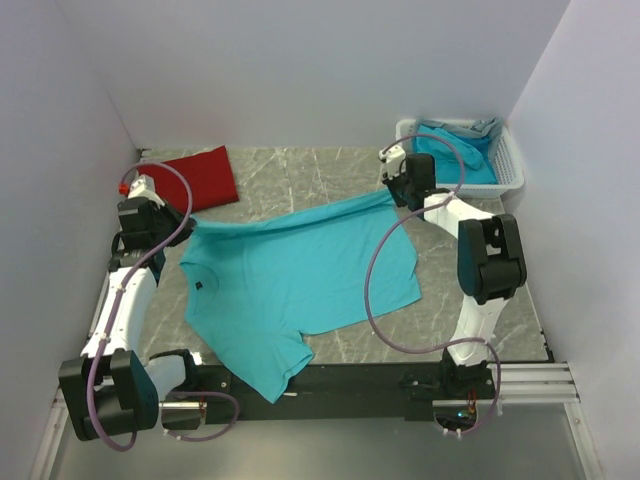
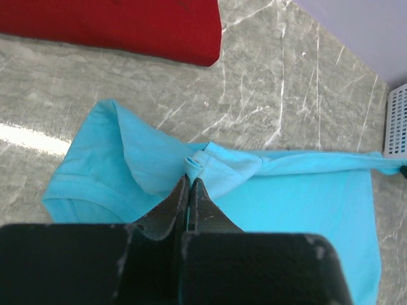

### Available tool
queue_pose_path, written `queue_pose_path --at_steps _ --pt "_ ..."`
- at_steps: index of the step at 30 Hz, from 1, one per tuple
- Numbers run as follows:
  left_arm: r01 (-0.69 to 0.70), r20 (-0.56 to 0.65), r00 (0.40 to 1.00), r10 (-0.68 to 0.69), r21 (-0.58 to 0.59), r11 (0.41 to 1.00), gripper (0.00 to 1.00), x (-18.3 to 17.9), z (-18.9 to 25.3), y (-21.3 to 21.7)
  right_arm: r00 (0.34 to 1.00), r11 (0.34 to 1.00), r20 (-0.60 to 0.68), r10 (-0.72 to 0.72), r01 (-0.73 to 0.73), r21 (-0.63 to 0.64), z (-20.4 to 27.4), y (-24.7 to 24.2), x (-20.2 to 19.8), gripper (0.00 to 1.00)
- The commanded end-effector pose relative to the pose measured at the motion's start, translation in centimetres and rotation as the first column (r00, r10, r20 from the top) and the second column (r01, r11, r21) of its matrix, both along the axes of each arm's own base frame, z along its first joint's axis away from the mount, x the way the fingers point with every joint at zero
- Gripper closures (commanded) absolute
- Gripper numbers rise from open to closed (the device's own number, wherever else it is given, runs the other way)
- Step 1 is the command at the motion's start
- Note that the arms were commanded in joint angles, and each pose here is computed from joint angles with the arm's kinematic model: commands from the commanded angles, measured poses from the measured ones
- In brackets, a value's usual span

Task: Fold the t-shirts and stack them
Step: Fold the tshirt

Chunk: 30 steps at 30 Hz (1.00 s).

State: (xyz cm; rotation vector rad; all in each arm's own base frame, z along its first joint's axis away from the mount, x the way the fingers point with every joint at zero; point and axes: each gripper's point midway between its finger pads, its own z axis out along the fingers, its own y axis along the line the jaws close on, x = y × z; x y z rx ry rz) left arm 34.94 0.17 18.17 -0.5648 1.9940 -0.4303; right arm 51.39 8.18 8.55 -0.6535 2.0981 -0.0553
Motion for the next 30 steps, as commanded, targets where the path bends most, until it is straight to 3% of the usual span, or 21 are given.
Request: queue_pose_path --at_steps 1,7,30 --pt "0.020 0.009 1.000 -0.020 -0.002 1.000 0.99 -0.4 0.3 -0.3 0.998 1.000 0.062 -0.001 0.002 -0.022 3.0 -1.0 -0.5 0.72" --pt "0.029 0.000 1.000 -0.029 -0.002 1.000 0.99 -0.7 0.1 -0.5 0.996 1.000 0.089 0.022 -0.021 -0.012 4.8 -1.0 -2.0 0.52" --pt "0.068 -0.111 0.991 -0.077 -0.089 0.994 0.99 -3.7 -2.5 -2.3 0.981 0.950 0.138 0.136 -0.169 0.262 12.8 3.4 -7.4 0.50"
